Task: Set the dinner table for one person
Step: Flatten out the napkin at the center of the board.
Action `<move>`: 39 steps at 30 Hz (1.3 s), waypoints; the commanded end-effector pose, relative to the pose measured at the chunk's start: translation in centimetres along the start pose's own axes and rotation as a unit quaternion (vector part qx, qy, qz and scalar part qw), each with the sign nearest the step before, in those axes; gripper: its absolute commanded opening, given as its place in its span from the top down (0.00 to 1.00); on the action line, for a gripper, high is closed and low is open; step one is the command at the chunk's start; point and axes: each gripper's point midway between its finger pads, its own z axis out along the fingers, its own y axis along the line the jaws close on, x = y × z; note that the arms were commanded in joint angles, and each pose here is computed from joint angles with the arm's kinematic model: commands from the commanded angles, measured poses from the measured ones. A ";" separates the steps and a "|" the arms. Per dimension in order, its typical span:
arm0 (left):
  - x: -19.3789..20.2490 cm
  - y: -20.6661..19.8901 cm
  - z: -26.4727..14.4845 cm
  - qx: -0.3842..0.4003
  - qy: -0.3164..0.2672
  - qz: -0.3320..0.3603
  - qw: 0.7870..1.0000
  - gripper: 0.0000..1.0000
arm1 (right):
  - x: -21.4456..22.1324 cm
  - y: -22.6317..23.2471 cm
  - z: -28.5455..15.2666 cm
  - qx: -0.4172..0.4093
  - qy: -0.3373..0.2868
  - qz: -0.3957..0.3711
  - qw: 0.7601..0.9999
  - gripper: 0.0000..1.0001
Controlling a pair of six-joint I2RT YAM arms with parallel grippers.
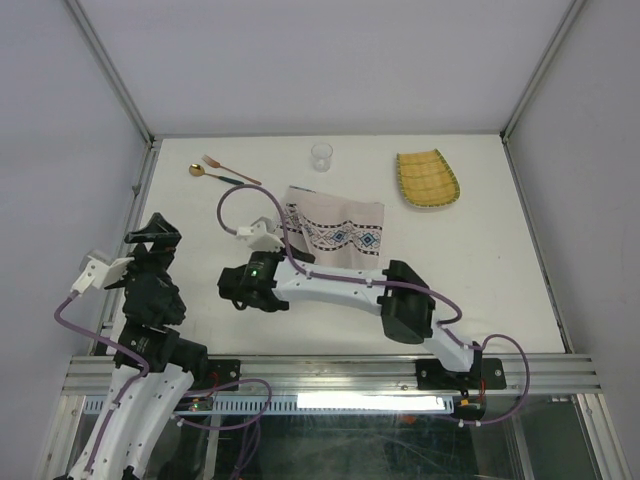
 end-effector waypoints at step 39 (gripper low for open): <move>18.0 -9.2 0.6 0.245 0.197 -0.029 0.949 0.02 | 10.9 -26.6 3.9 0.164 0.056 0.179 0.968 1.00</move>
